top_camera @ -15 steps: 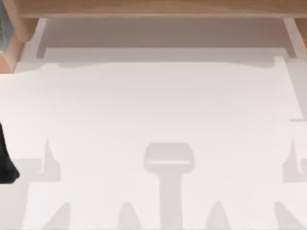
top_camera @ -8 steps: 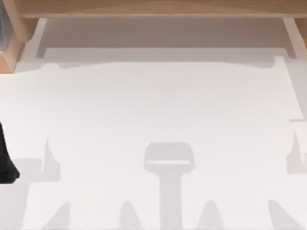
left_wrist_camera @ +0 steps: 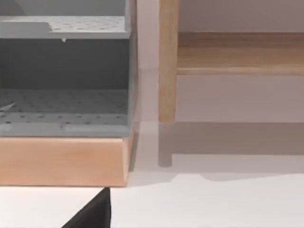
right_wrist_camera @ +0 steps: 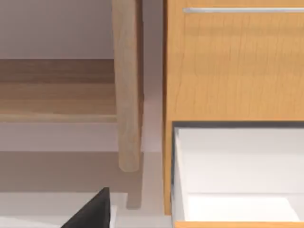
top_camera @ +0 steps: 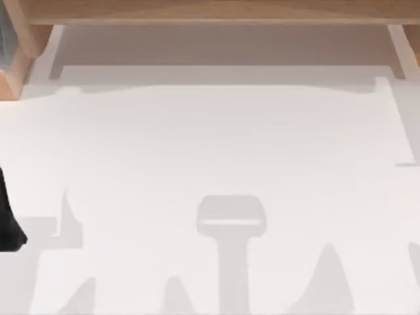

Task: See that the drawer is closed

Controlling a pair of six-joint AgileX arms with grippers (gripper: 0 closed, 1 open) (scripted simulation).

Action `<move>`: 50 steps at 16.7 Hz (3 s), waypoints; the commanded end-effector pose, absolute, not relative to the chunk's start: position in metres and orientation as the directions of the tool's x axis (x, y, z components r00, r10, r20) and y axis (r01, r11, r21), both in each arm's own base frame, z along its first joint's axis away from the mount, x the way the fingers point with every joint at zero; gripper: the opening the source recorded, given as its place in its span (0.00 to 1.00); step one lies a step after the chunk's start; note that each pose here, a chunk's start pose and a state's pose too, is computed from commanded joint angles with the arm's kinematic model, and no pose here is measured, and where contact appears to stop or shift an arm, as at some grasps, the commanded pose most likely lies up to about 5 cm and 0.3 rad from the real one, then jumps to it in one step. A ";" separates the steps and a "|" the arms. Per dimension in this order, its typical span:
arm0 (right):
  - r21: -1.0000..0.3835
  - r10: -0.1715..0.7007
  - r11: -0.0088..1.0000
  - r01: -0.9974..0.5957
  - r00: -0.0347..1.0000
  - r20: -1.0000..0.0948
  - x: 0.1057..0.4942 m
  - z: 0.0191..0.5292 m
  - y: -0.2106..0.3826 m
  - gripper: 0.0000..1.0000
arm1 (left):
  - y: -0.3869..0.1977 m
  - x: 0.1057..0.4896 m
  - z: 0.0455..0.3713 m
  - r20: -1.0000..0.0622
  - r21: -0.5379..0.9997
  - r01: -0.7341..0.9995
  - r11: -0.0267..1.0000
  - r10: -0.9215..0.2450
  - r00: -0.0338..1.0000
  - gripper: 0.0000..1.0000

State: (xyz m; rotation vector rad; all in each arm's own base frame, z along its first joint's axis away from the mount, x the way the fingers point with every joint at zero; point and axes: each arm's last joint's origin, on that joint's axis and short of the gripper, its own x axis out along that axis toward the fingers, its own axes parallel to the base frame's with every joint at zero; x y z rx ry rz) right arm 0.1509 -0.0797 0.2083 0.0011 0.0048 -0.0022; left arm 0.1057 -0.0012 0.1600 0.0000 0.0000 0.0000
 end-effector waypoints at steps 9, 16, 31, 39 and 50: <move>0.000 0.000 1.000 0.000 1.000 0.000 0.158 0.211 -0.123 1.00 | -0.001 0.106 0.160 0.000 0.000 0.000 1.000 0.000 1.000 1.00; -0.120 0.007 0.993 -0.005 1.000 0.011 0.166 0.209 -0.130 1.00 | -0.001 0.106 0.160 0.000 0.000 0.000 1.000 0.000 1.000 1.00; -0.981 -0.010 0.196 -0.003 1.000 -0.005 0.219 0.109 -0.179 1.00 | -0.001 0.106 0.160 0.000 0.000 0.000 1.000 0.000 1.000 1.00; -1.000 -0.010 0.000 0.000 1.000 0.000 0.225 0.089 -0.179 1.00 | -0.001 0.106 0.160 0.000 0.000 0.000 1.000 0.000 1.000 1.00; -1.000 -0.010 0.000 0.000 1.000 0.000 0.250 0.089 -0.179 1.00 | -0.001 0.106 0.160 0.000 0.000 0.000 1.000 0.000 1.000 1.00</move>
